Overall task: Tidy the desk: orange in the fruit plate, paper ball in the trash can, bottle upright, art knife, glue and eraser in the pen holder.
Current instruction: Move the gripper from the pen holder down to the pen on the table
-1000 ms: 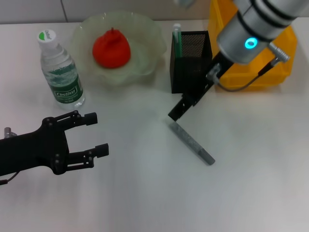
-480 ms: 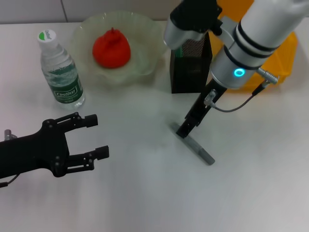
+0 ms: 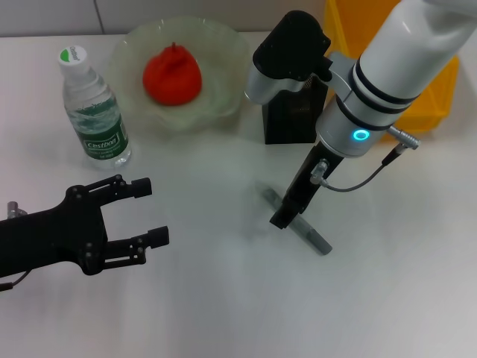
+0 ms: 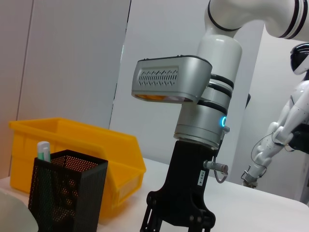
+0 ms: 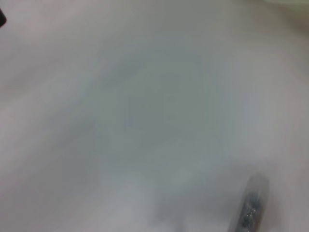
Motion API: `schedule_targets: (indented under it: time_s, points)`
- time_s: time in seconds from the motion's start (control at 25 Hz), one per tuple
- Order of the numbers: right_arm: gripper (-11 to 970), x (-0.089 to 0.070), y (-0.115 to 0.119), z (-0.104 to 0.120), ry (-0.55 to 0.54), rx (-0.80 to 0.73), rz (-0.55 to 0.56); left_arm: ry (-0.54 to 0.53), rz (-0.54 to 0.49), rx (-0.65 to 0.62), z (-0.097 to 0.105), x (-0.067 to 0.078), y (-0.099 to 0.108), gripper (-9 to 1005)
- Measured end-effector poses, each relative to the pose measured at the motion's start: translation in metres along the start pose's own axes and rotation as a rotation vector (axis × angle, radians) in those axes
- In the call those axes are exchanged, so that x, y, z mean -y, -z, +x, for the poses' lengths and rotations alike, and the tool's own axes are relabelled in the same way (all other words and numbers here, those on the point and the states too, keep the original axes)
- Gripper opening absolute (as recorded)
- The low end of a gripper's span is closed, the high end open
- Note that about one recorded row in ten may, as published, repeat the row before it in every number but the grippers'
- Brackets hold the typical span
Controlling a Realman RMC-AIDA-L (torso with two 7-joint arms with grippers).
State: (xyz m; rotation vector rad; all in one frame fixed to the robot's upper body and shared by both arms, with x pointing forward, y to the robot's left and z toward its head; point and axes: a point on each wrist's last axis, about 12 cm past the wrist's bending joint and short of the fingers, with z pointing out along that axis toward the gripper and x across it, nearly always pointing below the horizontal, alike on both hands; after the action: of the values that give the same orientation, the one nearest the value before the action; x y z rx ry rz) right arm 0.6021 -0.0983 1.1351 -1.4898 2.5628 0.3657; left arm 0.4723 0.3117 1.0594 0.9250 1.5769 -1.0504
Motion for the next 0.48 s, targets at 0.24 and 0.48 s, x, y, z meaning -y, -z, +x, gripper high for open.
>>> schedule_targets:
  time_s: [0.24, 0.48]
  points:
    - [657, 0.0017, -0.0046, 0.0039, -0.011, -0.009, 0.002, -0.003, 0.0, 0.0, 0.0, 0.0, 0.0, 829]
    - [547, 0.0023, -0.0088, 0.0063, -0.008, -0.018, 0.011, -0.002, 0.0, 0.0, 0.0, 0.0, 0.0, 829]
